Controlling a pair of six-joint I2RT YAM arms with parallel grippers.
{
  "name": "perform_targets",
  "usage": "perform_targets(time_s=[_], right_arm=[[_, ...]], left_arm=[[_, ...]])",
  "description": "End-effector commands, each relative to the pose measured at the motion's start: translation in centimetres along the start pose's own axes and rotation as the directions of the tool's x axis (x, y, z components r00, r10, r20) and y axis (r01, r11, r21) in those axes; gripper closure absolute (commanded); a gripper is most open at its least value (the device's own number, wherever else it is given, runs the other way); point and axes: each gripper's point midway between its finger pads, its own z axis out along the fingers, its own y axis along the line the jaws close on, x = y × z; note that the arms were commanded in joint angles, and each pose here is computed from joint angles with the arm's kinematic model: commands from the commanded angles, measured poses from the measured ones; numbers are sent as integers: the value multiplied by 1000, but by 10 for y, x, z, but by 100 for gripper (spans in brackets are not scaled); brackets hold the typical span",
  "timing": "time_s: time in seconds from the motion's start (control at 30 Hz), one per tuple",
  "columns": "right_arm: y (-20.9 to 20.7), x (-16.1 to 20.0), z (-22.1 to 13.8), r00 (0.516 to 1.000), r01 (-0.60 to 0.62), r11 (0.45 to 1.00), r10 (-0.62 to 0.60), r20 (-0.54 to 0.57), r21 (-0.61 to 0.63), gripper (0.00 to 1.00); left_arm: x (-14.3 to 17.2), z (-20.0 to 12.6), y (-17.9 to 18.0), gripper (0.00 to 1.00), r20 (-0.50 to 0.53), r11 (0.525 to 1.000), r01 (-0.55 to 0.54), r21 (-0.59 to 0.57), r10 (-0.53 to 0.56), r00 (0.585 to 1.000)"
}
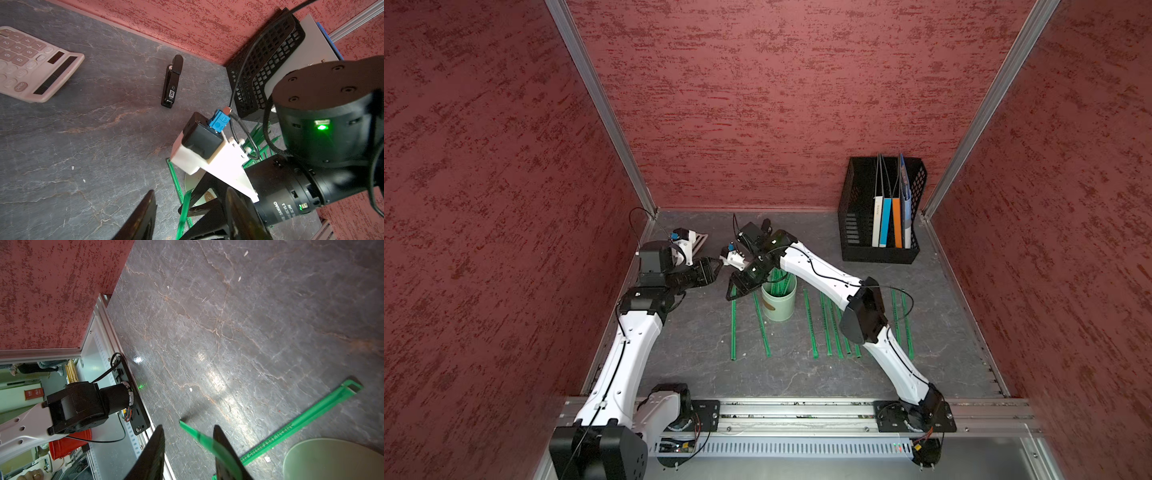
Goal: Take the straws out of the storage container
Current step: Place the straw at the center of the board, then pick up the container from the center of the board.
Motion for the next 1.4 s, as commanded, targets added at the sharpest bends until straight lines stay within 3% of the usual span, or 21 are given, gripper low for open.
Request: perform_targets(time_s=[0.0,0.37,0.57,0.73,0.87,1.0,1.13,1.37], right_arm=[[22,-21,-35,992,63,998,-65,104,18,62],[32,-29,-52,984,81,996,-85,157,32,58],[53,-38,-93,962,111,991,-126,244,73,59],[66,-34,-148,924,109,976,-169,344,187,60],[44,-8,-180,915,15,936,-155,373,353,62],[20,24,-193,906,-74,893,-125,404,443,62],[1,49,-203,884,-172,881,-59,463,440,60],[-21,72,-211,881,-247,854,2,473,457,59]], left_arm=[[-2,-4,-3,46,19,1000,-11,17,11,1000],[-11,-19,-1,46,63,1000,-13,-4,13,998],[-18,-23,-5,44,74,1000,-6,27,4,997],[-21,-15,-12,43,69,996,17,93,-24,997],[-19,-4,-22,42,59,986,40,161,-50,997],[-6,18,-43,40,-4,978,12,209,-11,1000],[12,42,-67,37,-89,968,-43,248,67,994],[34,72,-89,36,-221,960,-110,256,169,961]])
